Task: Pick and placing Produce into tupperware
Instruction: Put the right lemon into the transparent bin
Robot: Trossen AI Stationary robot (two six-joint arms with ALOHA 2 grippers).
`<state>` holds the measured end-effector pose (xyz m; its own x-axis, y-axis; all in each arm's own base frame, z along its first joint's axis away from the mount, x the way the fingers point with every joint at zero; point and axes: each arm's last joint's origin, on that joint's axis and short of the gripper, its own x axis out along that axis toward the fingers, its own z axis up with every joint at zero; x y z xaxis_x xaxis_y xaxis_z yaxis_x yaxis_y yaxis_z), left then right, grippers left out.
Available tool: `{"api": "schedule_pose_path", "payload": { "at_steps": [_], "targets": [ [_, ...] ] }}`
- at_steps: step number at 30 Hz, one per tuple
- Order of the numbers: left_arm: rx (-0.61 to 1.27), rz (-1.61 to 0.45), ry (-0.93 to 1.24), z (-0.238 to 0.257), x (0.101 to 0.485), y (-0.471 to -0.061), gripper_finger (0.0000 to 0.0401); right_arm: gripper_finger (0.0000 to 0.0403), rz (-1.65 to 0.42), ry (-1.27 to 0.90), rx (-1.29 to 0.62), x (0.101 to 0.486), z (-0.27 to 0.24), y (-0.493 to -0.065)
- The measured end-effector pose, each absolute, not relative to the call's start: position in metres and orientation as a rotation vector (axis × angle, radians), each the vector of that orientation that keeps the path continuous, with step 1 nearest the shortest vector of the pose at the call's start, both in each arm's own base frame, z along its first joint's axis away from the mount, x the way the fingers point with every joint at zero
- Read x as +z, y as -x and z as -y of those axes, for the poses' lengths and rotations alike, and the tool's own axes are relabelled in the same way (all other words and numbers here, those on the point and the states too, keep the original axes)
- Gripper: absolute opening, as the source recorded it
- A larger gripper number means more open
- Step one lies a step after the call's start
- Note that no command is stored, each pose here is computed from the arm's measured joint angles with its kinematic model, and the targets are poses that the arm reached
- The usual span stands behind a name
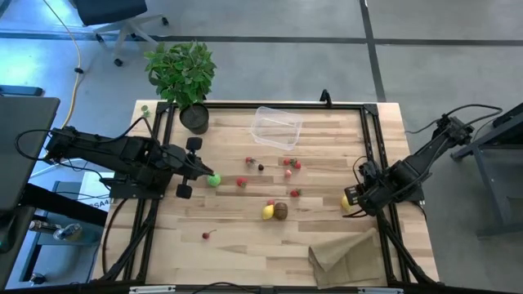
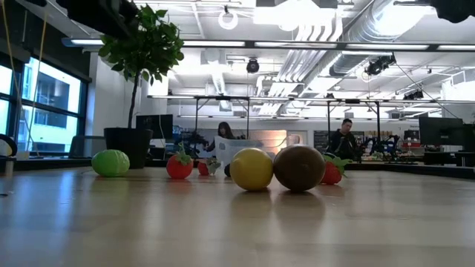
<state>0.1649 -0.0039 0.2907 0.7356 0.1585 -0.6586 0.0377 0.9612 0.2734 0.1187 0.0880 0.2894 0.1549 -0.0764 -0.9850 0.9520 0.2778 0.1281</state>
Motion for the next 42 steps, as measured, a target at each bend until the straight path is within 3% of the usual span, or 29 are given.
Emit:
{"api": "schedule_pose_path", "payload": {
  "at_steps": [5,10,31,42],
  "targets": [
    [0.111,-0.745,-0.291,0.003,0.291,-0.165,0.0003,0.0154,-1.17,-0.955,-1.001,0.282,-0.093,-0.126],
    [0.118,-0.745,-0.293,0.002,0.291,-0.165,0.0003,0.0176,-1.19,-0.893,-1.088,0.268,-0.104,-0.139],
    [0.119,-0.745,-0.293,0.002,0.291,-0.165,0.0003,0.0179,-1.1,-0.908,-1.32,0.234,-0.125,-0.165],
    [0.119,-0.745,-0.293,0.002,0.291,-0.165,0.0003,0.0179,-1.112,-1.029,-1.341,0.178,-0.116,-0.15]
  ]
}}
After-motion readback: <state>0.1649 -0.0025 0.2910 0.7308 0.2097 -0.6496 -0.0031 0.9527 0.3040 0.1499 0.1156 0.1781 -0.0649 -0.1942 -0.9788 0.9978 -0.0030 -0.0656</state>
